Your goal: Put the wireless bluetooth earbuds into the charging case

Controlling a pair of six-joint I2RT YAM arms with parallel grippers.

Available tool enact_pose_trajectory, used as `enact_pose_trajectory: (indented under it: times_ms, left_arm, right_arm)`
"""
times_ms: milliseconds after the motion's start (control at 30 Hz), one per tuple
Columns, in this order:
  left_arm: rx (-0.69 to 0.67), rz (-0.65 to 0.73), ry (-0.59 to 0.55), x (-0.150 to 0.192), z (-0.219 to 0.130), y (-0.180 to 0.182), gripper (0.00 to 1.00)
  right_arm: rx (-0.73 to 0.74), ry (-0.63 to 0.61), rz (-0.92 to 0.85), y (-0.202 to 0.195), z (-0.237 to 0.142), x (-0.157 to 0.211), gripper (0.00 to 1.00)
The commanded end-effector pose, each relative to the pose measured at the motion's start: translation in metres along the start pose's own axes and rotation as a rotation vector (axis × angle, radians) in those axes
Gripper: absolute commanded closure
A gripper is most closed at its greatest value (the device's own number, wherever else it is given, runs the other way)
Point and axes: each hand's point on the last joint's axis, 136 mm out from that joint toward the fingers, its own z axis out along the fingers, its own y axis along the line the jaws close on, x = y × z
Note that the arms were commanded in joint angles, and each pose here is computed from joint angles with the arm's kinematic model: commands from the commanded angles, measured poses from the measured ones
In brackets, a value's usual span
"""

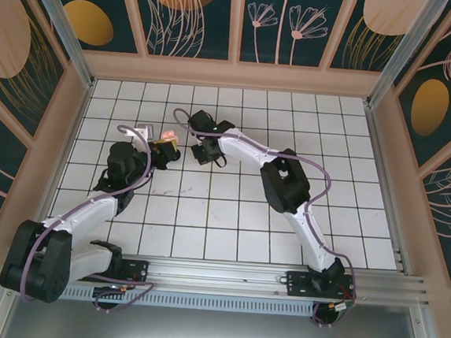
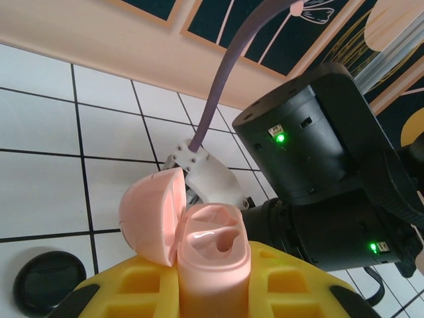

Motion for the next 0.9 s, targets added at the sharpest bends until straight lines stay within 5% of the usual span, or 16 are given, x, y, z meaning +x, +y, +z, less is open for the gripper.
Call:
enact_pose_trajectory:
  times_ms: [0,533,867]
  left_arm:
    - [0.053,0.059,-0.039,-0.024,-0.005,-0.019,1.00]
    - [0.127,0.161,-0.118,-0.040,-0.018,-0.041,1.00]
    - [0.184,0.329,-0.145,-0.012,-0.018,-0.055,1.00]
  right_arm:
    - [0.012,-0.052,0.047,-0.005,-0.018,-0.020,0.81]
    - [0.088,-0.239,0.154,-0.042,-0.112,-0.048,0.82]
    - [0.138,-0.349,0.187,-0.062,-0.176,-0.038,0.82]
